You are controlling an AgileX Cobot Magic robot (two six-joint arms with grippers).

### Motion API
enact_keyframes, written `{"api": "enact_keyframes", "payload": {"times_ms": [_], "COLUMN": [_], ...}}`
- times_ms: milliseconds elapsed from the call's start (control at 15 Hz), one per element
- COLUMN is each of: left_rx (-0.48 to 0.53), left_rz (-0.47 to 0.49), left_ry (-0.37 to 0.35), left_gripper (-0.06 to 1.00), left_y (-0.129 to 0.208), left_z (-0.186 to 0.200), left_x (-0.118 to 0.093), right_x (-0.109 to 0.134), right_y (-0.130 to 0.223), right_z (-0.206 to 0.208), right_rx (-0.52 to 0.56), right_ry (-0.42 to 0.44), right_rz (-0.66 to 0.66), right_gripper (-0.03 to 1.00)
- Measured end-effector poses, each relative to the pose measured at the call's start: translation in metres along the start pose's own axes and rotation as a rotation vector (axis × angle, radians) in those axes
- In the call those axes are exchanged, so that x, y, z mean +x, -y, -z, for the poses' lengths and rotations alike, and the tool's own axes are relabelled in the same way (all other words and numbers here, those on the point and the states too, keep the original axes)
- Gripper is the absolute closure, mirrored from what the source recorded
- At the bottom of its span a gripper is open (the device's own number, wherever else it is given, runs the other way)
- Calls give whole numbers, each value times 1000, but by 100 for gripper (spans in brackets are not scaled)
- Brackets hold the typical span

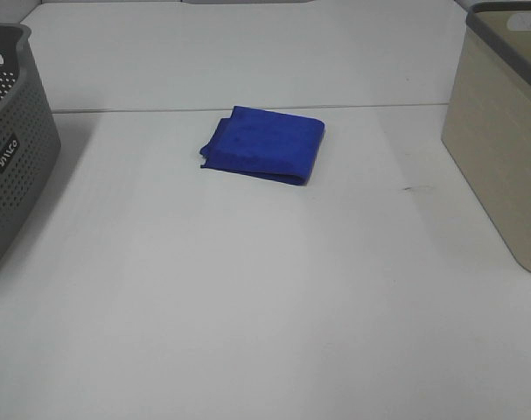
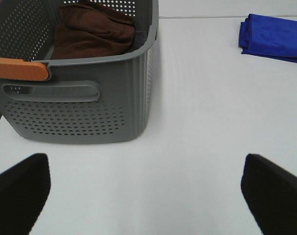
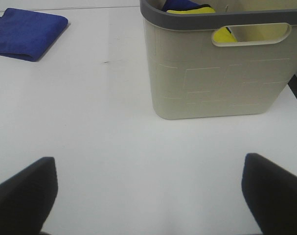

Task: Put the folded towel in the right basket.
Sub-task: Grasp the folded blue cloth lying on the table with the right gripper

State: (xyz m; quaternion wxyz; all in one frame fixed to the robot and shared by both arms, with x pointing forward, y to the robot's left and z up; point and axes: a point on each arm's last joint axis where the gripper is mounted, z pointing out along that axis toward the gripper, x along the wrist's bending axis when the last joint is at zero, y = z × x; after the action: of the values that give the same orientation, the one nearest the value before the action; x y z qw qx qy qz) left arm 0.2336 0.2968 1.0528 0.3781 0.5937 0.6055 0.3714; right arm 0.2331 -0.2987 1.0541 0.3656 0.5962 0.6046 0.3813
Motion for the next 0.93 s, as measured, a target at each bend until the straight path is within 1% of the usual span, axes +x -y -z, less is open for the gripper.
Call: {"api": "enact_keyframes", "payload": {"times_ms": [533,600,733,933], "left_rx": [0,0,0,0], "left_rz": [0,0,0,0], "left_ry": [0,0,0,0], "left_gripper": [-4,-4,-4,-4], "left_y": [0,0,0,0], "left_z": [0,0,0,0], "left_x": [0,0,0,0], "right_x": [0,0,3,11], "right_y": [0,-2,-20,-89], "right_z": [0,-1,-5,-24], "right_rx": [0,23,125,324], "right_ry": [0,0,-23,-86], "right_rz": [0,-3,-36,-92], "right_gripper": [0,0,0,0]}}
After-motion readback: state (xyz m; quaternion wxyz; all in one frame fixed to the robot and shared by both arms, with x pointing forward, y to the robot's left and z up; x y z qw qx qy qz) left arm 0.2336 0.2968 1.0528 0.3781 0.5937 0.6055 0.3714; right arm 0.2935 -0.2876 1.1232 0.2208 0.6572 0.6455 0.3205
